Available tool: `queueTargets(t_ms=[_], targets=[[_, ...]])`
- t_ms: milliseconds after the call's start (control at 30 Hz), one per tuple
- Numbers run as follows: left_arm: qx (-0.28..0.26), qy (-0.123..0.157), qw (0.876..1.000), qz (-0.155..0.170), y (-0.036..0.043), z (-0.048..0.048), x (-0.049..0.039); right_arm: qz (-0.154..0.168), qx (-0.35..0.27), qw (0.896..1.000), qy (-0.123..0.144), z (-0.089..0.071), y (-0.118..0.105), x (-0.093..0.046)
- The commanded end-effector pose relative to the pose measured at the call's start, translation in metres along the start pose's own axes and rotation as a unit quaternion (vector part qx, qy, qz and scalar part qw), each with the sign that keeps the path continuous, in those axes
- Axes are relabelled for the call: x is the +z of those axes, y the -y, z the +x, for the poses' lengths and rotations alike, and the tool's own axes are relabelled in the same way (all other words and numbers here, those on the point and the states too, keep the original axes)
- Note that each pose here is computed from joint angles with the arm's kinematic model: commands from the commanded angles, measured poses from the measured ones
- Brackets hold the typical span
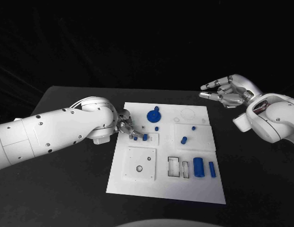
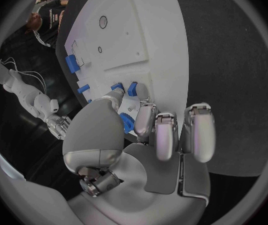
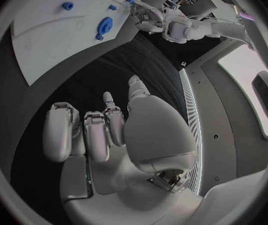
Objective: Assemble the parts on the task board
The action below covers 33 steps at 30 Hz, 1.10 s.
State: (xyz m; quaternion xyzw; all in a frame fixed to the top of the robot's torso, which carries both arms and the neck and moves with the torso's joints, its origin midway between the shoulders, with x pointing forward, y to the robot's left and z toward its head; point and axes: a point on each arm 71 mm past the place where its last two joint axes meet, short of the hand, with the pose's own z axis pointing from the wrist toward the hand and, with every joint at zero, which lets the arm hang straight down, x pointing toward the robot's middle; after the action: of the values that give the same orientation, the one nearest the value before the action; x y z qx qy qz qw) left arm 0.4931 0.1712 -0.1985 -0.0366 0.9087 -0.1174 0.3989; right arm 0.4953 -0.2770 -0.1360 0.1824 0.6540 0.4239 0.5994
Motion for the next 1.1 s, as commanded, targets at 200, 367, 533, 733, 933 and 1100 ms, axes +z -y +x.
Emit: queueTargets(t_ms=[200, 367, 533, 733, 933, 1100], targets=[[-0.099, 0.028, 0.994, 0.027, -0.0005, -0.0033, -0.0045, -0.006, 0.0, 1.0, -0.007, 0.001, -0.001, 0.001], [-0.184, 0.035, 0.978, 0.088, 0.0016, -0.0075, -0.0083, -0.006, 0.0, 1.0, -0.007, 0.002, 0.0, 0.001], [-0.238, 0.057, 0.954, 0.174, 0.0068, -0.0153, -0.0127, -0.005, 0.0, 1.0, -0.007, 0.002, 0.0, 0.001], [-0.216, 0.115, 0.936, 0.254, 0.0188, -0.0247, -0.017, -0.005, 0.001, 1.0, -0.007, 0.002, 0.0, 0.001], [-0.102, 0.181, 0.931, 0.3, 0.0383, -0.0296, -0.0154, -0.005, 0.001, 1.0, -0.008, 0.002, 0.0, 0.002], [-0.008, 0.206, 0.927, 0.313, 0.055, -0.0257, -0.0092, -0.006, 0.002, 1.0, -0.009, 0.003, 0.0, 0.003]])
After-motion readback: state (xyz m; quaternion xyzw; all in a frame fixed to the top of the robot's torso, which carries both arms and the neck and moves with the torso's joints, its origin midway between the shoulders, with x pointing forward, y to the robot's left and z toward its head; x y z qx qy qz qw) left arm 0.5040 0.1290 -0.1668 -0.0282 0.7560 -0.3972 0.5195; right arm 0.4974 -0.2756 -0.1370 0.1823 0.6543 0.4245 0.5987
